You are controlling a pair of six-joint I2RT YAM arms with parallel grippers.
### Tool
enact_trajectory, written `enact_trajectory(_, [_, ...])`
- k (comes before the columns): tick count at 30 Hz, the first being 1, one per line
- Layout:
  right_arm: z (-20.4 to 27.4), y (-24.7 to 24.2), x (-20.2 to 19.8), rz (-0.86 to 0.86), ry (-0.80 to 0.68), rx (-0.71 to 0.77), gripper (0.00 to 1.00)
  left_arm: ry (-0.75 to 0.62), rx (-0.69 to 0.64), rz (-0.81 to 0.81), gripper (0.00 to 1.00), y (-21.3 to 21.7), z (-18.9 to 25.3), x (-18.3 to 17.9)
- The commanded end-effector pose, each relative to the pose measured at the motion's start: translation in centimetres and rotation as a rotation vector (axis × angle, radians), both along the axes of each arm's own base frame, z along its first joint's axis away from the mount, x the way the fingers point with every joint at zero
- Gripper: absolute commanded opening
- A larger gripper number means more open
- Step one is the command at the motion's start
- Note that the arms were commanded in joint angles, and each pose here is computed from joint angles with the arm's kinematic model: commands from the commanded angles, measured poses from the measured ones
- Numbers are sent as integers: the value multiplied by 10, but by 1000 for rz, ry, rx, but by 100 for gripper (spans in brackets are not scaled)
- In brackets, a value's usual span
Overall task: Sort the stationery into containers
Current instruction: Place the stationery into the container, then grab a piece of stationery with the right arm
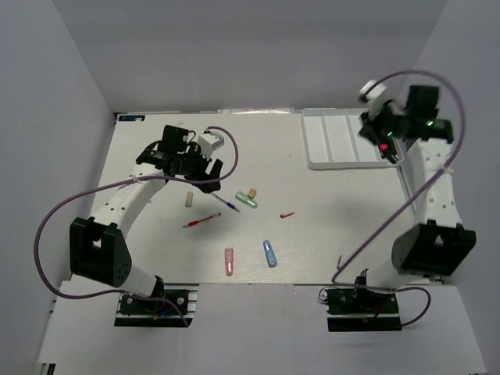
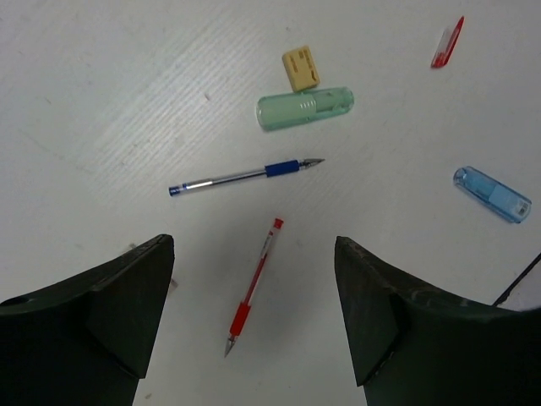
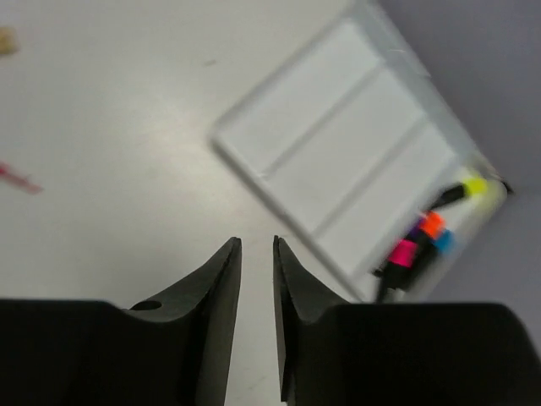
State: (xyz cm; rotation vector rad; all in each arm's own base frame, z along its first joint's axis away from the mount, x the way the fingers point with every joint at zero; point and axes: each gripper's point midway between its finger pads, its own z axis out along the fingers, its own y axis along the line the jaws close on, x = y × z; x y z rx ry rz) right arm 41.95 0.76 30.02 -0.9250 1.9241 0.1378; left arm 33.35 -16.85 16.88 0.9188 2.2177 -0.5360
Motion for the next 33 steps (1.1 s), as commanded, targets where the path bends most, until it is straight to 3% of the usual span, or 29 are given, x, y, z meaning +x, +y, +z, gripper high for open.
enact_trajectory(1, [-68,86,-76,364,116,-172,27,-28,-32,19,86,2,13,-5])
enact_trajectory(2, [-115,92,-103,414,193,-210,27,-19,-45,24,86,1,14,-5])
enact_trajectory(4, [-133,112,-127,530,136,-310,29,4,-96,23,86,-7,19,-8])
enact_trajectory(8, [-182,146,-166,752,201,-377,29,-1,-221,-9,87,-24,36,-17])
enact_trajectory(13, [-210,172,-163,852,273,-407,28,54,-302,-42,87,-37,41,-25])
enact_trajectory(21, [-228,218,-151,1011,244,-422,30,83,-389,-11,88,-38,49,-20])
enact_trajectory(33, [-262,224,-144,1123,316,-549,28,112,-457,16,88,-34,52,-14])
